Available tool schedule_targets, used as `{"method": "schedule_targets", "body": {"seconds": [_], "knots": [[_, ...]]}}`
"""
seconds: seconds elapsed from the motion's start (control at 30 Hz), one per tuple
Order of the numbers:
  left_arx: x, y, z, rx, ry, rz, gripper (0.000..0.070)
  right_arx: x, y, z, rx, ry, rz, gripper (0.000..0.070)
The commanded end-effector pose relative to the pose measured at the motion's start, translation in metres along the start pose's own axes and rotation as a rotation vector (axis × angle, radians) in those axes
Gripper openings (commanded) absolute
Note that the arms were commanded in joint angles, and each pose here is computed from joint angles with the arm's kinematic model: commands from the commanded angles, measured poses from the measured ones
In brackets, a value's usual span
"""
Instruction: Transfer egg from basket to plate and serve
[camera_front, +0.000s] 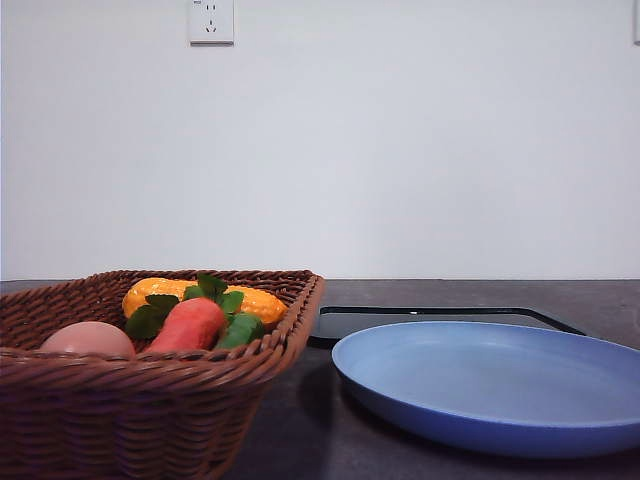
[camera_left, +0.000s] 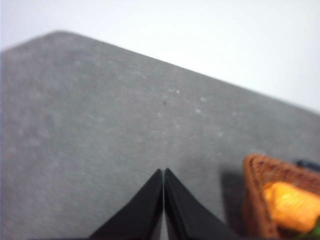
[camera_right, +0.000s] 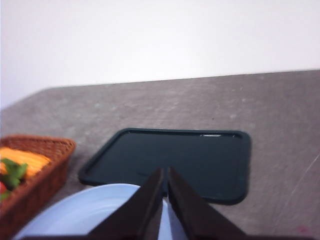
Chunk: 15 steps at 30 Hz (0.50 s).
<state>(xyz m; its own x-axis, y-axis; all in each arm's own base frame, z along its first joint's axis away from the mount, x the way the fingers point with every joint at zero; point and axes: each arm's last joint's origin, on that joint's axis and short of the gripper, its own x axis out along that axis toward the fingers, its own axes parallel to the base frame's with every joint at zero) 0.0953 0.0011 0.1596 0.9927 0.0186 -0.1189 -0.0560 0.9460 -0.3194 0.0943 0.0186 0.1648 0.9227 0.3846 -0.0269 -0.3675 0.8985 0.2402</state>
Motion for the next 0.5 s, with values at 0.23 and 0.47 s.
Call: {"method": "schedule_targets", "body": {"seconds": [0.23,0.47], "knots": [[-0.004,-0.004,0.007,-0.190,0.056,-0.046,0.0000,-0.003,0.001,0.008,0.326,-0.006,-0.085,0.0000],[-0.011,-0.016,0.037,-0.175,0.111,-0.077,0.0000,-0.009,0.007,0.029,0.342,0.073,-0.123,0.0000]]}}
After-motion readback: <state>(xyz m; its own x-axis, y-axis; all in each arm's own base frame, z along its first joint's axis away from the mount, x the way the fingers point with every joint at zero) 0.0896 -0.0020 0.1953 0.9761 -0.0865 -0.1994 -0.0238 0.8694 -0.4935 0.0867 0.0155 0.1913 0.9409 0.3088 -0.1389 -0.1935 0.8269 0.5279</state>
